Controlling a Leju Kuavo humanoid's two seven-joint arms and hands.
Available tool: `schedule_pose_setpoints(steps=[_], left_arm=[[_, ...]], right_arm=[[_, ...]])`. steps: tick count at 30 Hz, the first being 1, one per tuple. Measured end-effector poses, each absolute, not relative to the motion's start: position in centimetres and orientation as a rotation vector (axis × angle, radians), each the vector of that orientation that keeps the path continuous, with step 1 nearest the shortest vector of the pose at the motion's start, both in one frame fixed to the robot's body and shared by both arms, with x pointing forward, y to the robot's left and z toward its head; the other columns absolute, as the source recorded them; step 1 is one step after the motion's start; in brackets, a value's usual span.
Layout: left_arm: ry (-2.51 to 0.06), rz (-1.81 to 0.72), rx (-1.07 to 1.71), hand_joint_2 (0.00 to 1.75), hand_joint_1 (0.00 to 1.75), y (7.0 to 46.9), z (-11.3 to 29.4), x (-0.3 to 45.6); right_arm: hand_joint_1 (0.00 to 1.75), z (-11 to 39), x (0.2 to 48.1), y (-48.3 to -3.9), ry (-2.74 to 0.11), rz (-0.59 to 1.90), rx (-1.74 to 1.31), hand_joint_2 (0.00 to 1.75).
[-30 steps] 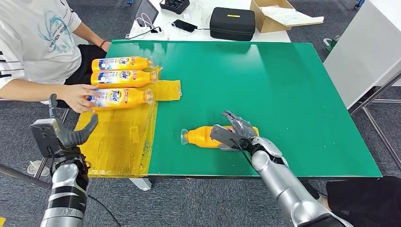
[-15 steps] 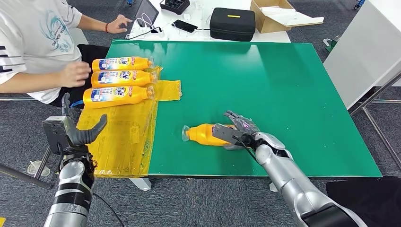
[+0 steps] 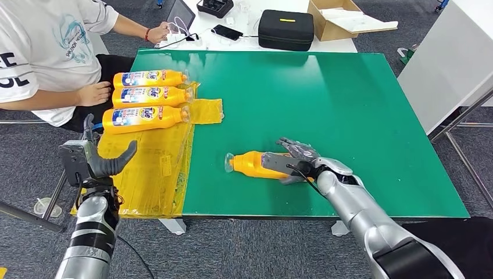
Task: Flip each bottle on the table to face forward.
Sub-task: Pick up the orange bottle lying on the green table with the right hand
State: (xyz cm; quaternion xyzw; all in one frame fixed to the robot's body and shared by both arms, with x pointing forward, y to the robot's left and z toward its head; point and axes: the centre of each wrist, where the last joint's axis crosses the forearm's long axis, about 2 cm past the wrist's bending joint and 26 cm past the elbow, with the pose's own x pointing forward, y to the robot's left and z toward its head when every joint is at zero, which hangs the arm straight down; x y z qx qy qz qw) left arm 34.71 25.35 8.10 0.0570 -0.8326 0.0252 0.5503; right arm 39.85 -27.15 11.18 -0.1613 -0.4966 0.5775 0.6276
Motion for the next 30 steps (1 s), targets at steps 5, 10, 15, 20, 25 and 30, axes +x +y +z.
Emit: schedule_pose_setpoints(steps=[5,10,15,20,25,30], left_arm=[[-1.935,0.072,0.091,1.75,0.0,25.1,7.8,34.8],[-1.909,0.097,0.05,1.75,0.0,24.6,7.5,35.0],[-1.894,0.117,0.019,1.75,0.0,24.2,7.3,35.0],[-1.884,0.135,-0.003,1.75,0.0,23.9,7.1,34.9],[-1.879,0.139,-0.012,1.75,0.0,23.7,7.0,34.9],[-1.877,0.14,-0.016,1.75,0.0,23.5,7.0,34.9]], right_arm=[[1.27,12.2,40.9,-28.2,-1.026,1.446,-0.332,1.75],[1.75,12.8,41.5,-29.0,-0.954,1.508,-0.299,1.75],[1.75,13.4,41.9,-30.4,-0.908,1.52,-0.267,1.75],[1.75,13.6,41.7,-32.1,-0.905,1.496,-0.247,1.75],[1.75,13.7,41.5,-32.8,-0.895,1.507,-0.26,1.75],[1.75,13.7,41.5,-33.1,-0.888,1.514,-0.269,1.75]])
